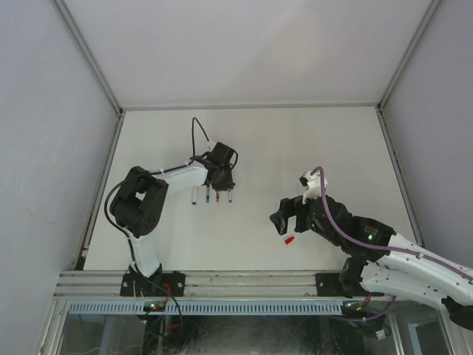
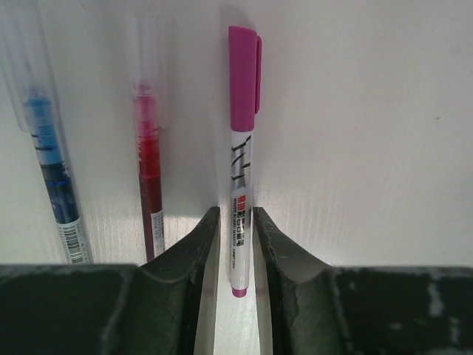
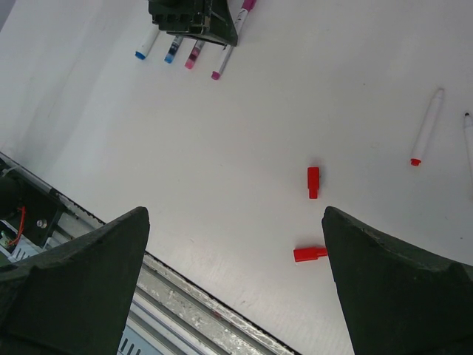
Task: Insert the pens into the pen caps
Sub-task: Place the pen at the center of the board.
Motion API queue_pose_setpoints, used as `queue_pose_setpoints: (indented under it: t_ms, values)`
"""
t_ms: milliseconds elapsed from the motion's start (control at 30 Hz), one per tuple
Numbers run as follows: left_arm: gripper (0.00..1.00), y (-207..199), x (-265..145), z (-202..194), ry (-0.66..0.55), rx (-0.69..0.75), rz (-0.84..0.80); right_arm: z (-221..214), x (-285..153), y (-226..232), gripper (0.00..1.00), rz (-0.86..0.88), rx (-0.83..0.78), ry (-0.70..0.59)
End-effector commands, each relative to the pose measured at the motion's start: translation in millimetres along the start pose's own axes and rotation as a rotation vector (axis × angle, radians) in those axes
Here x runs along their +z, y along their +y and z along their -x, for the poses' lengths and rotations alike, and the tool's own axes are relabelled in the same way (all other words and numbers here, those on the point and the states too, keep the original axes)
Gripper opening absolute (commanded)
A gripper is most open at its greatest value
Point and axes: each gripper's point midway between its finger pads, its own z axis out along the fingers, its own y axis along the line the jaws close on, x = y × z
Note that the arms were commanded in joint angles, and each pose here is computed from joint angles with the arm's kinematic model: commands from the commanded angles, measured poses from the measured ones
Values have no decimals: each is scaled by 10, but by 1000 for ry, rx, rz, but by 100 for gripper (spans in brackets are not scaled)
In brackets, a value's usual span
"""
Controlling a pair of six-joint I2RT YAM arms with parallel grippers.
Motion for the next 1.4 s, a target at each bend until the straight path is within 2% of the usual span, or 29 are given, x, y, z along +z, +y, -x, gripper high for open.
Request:
queue_pose_setpoints:
  t_ms: [0, 300, 600, 800, 1000, 1367]
  values:
    - [28, 140, -26, -102, 38, 34, 48, 98, -11, 38, 100, 17, 26, -39]
    - [33, 104, -308, 95, -31, 97, 28, 114, 2, 44, 100, 19, 20, -44]
    - [38, -227, -1043, 504, -192, 177, -127, 192, -18, -57, 100, -18, 48, -78]
    - [37, -357, -1510, 594, -268, 231, -240, 245, -1, -262, 100, -91, 115, -88]
    - [39, -242, -1945, 563, -348, 289, -277, 274, 116, -449, 100, -103, 165, -18]
    - [49, 110, -2529, 395, -468, 322, -278, 146, 438, -966, 90, -251, 215, 118]
